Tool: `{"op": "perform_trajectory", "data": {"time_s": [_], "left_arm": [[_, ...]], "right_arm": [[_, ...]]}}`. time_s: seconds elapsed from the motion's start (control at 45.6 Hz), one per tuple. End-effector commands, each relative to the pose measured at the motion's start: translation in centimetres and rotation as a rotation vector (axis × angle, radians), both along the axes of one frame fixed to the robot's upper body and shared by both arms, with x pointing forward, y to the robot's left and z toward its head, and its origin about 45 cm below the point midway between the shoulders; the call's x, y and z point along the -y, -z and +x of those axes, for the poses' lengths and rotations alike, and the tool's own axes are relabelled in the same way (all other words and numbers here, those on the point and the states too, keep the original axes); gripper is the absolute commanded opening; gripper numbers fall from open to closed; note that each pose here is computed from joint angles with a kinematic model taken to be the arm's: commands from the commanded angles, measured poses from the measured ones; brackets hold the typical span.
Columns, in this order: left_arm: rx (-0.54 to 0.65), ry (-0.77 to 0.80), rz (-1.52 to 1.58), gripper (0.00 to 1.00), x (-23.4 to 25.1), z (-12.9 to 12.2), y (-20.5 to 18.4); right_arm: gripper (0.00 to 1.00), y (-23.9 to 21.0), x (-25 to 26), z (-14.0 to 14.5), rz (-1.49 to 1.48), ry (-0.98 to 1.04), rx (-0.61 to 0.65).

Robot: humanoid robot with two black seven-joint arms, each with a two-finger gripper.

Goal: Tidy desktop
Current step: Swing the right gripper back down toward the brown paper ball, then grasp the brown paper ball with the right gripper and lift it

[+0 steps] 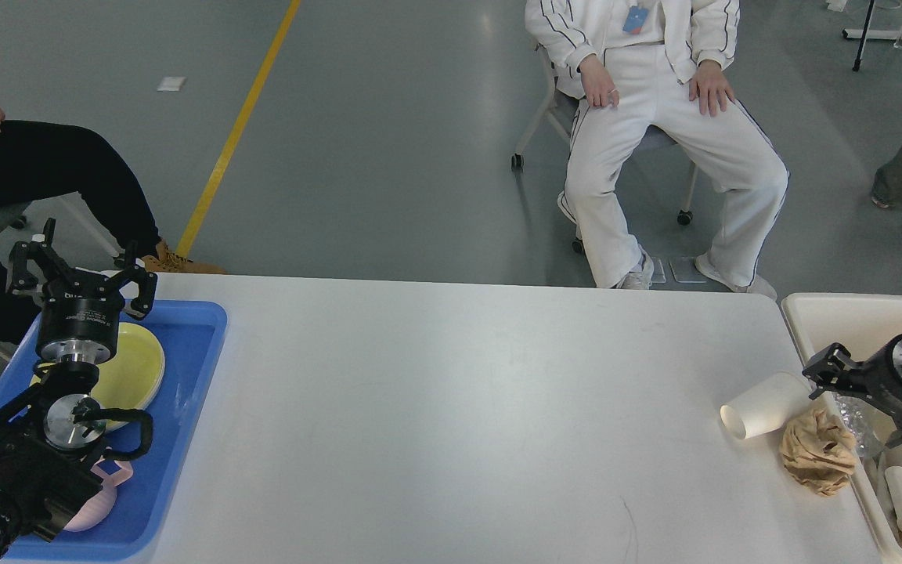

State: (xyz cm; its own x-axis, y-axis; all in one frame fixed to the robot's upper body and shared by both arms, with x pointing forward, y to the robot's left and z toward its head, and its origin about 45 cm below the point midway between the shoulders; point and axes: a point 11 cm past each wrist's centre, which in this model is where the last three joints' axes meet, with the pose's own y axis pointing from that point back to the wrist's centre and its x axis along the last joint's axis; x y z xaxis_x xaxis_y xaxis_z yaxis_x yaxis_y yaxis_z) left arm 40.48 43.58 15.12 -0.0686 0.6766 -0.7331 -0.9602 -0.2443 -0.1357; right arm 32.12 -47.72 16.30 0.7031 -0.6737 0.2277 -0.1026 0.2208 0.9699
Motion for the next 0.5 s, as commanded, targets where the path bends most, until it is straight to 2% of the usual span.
{"op": "perform_trajectory", "data": {"time_s": [0.0, 0.482], "left_arm": [[0.000, -0.001, 0.000, 0.96, 0.0, 0.0, 0.0], [0.000, -0.001, 0.000, 0.96, 0.0, 0.0, 0.0]], "right_arm": [[1.00, 1.6, 0.5, -1.2, -0.015, 0.021, -0.013], [1.00, 5.5, 0.7, -3.3, -0.040, 0.087, 0.021]]}}
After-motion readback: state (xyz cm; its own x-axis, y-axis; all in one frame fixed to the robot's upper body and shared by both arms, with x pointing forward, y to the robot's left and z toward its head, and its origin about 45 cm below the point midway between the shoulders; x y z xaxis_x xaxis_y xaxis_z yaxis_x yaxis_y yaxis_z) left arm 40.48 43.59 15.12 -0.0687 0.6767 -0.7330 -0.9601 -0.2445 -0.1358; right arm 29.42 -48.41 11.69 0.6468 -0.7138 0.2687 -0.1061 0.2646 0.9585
